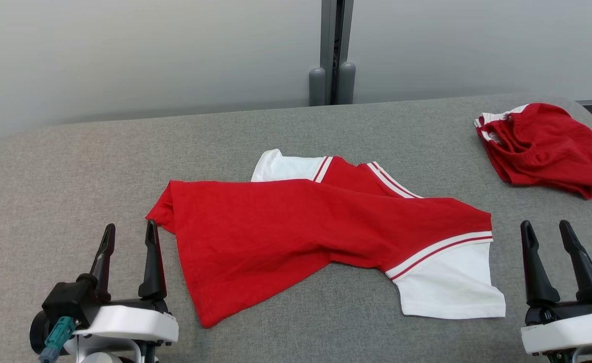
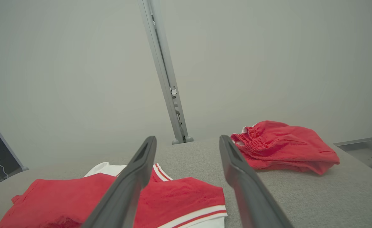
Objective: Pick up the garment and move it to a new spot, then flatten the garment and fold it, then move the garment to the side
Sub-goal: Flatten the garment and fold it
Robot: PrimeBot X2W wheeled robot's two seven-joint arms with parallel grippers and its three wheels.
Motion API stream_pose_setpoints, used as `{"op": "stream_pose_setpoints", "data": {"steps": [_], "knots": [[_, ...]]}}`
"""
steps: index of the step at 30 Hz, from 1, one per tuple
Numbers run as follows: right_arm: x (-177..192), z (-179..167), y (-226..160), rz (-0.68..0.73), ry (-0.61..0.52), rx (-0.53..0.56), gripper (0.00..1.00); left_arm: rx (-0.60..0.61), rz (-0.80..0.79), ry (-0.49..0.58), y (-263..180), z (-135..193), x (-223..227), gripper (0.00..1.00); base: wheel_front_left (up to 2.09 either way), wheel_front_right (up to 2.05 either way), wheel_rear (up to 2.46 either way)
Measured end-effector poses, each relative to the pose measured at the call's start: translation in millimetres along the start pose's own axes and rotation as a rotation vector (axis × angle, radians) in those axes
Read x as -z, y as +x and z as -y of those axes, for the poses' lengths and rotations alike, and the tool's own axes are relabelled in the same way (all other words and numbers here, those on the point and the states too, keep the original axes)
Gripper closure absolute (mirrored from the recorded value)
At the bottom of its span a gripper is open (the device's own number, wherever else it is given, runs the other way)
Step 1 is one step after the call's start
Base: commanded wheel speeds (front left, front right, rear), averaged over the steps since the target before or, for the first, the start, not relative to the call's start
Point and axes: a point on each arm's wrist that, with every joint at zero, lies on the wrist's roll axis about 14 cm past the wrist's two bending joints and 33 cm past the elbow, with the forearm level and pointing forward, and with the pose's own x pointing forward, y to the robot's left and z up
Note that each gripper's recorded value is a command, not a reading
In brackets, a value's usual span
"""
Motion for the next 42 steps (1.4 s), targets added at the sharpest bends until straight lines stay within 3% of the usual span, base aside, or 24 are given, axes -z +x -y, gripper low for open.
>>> {"op": "stream_pose_setpoints", "data": {"steps": [14, 26, 36, 42], "knots": [[21.4, 11.1, -9.7, -0.077, 0.007, 0.024, 0.00, 0.006, -0.024, -0.013, -4.0, 3.2, 7.2, 0.00, 0.00, 0.00, 0.00], [56.8, 23.9, -18.4, -0.233, 0.035, 0.058, 0.00, 0.003, -0.099, -0.022, -7.7, 1.0, 30.7, 0.00, 0.00, 0.00, 0.00], [118.5, 19.9, -43.3, -0.584, 0.122, 0.065, 0.00, 0.043, -0.503, -0.063, -33.4, 13.6, 104.0, 0.00, 0.00, 0.00, 0.00], [128.1, 23.8, -44.8, -0.672, 0.150, 0.086, 0.00, 0.055, -0.666, -0.080, -47.0, 20.5, 125.7, 0.00, 0.00, 0.00, 0.00]]}}
